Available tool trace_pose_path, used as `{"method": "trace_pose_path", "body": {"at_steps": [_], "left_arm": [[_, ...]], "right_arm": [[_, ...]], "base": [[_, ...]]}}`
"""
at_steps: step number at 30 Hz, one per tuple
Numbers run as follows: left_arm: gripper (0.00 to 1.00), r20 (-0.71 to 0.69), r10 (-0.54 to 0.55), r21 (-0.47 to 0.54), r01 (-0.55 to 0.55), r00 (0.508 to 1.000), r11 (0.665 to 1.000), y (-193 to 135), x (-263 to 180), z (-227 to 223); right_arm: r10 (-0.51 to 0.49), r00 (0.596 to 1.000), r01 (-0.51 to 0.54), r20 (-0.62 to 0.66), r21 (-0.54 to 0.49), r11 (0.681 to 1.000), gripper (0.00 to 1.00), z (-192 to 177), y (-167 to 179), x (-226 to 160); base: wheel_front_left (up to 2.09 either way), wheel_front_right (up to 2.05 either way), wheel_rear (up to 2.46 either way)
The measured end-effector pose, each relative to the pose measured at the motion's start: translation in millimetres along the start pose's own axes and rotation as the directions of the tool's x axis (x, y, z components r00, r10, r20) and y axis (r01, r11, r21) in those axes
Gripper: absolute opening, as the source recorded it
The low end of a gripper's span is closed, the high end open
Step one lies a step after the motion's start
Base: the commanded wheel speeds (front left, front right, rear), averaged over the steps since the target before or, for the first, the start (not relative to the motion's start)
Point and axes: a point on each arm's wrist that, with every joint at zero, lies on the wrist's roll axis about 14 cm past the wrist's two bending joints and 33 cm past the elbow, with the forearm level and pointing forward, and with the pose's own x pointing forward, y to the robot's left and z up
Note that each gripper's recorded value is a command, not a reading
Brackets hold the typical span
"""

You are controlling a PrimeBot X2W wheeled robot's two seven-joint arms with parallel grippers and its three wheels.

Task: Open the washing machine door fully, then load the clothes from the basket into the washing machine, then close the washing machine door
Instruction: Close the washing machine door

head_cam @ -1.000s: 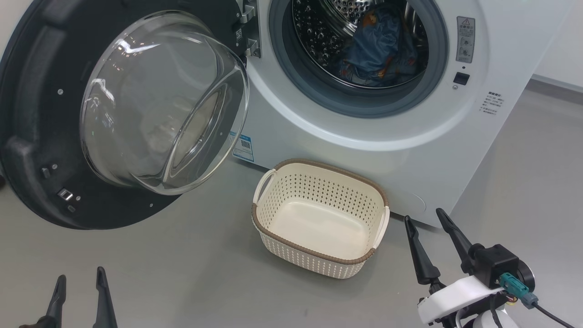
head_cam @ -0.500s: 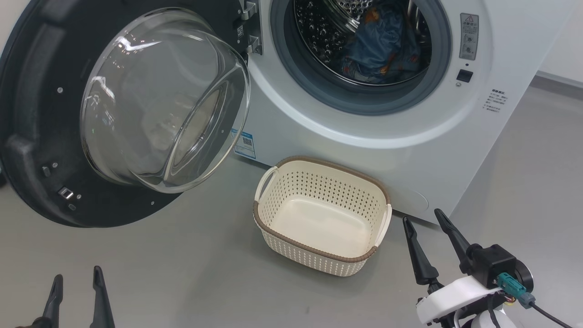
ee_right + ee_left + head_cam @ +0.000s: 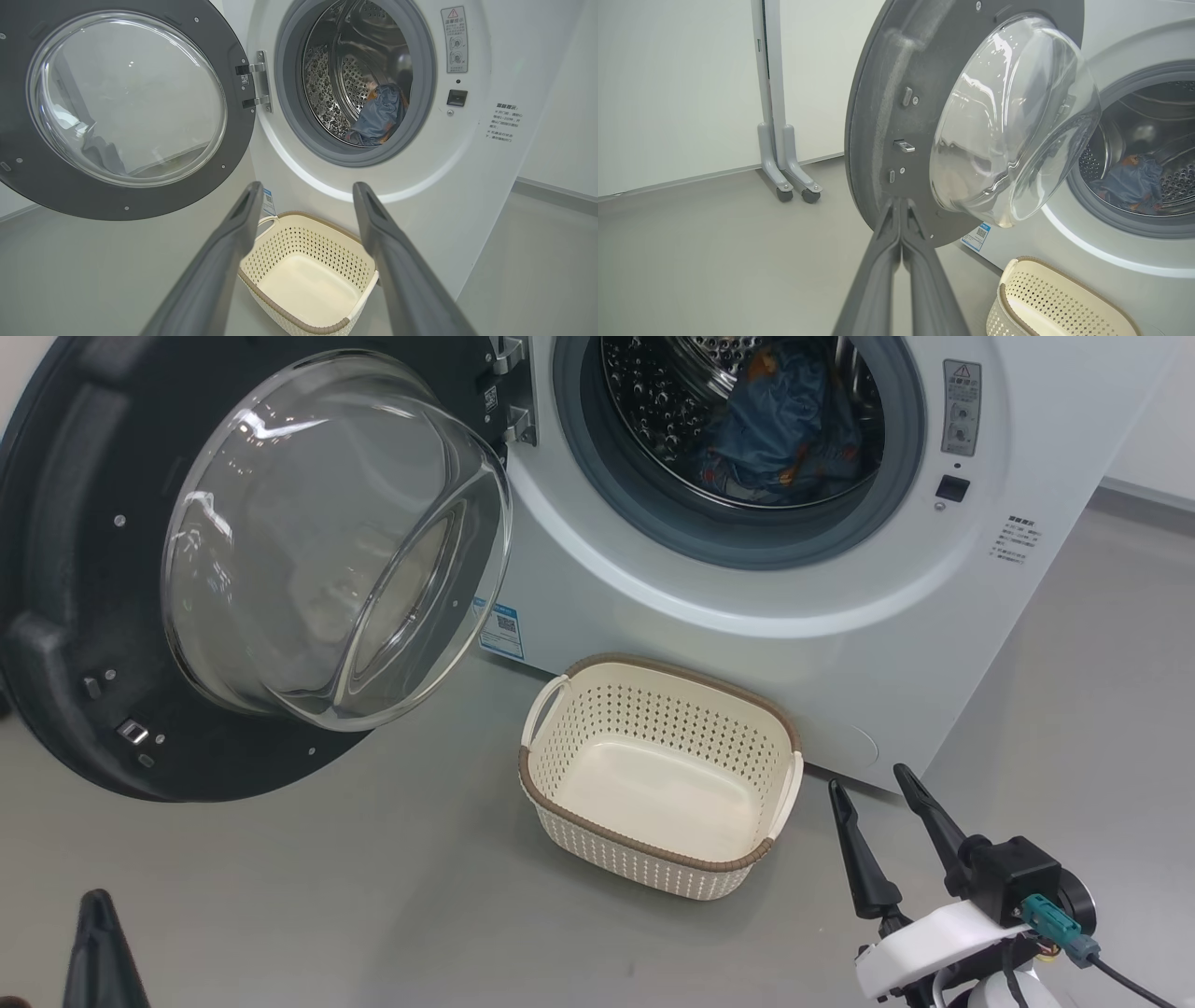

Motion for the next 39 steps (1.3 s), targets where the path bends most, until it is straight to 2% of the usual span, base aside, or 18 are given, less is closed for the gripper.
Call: {"method": "trace_pose_path", "body": {"at_steps": [12, 19, 24, 35, 39], "left_arm": [[0.0, 0.17, 0.053, -0.151, -0.027, 0.984, 0.988, 12.9, 30.7, 51.5], [0.0, 0.275, 0.05, -0.223, 0.013, 0.96, 0.975, 11.3, 58.5, 90.0], [0.0, 0.3, 0.074, -0.326, 0.029, 0.951, 0.945, 13.6, 80.2, 109.2], [0.0, 0.233, 0.066, -0.449, 0.047, 0.97, 0.892, 13.4, 124.3, 123.4], [0.0, 0.193, 0.085, -0.535, 0.033, 0.978, 0.844, 18.0, 138.7, 121.6]], "right_arm": [[-0.009, 1.0, 0.009, -0.008, 0.012, 1.0, 1.0, -4.0, -4.0, 0.1], [-0.009, 1.0, 0.009, 0.0, 0.016, 1.0, 1.0, -2.7, -7.3, 4.2], [-0.018, 1.0, 0.018, -0.005, 0.02, 1.0, 1.0, -5.3, -12.3, 3.3], [-0.045, 0.999, 0.045, -0.012, 0.029, 0.999, 1.0, -9.5, -27.2, 3.5], [-0.051, 0.999, 0.051, -0.009, 0.027, 0.998, 1.0, -9.3, -32.5, 5.2]], "base": [[0.0, 0.0, 0.0], [0.0, 0.0, 0.0], [0.0, 0.0, 0.0], [0.0, 0.0, 0.0], [0.0, 0.0, 0.0]]}}
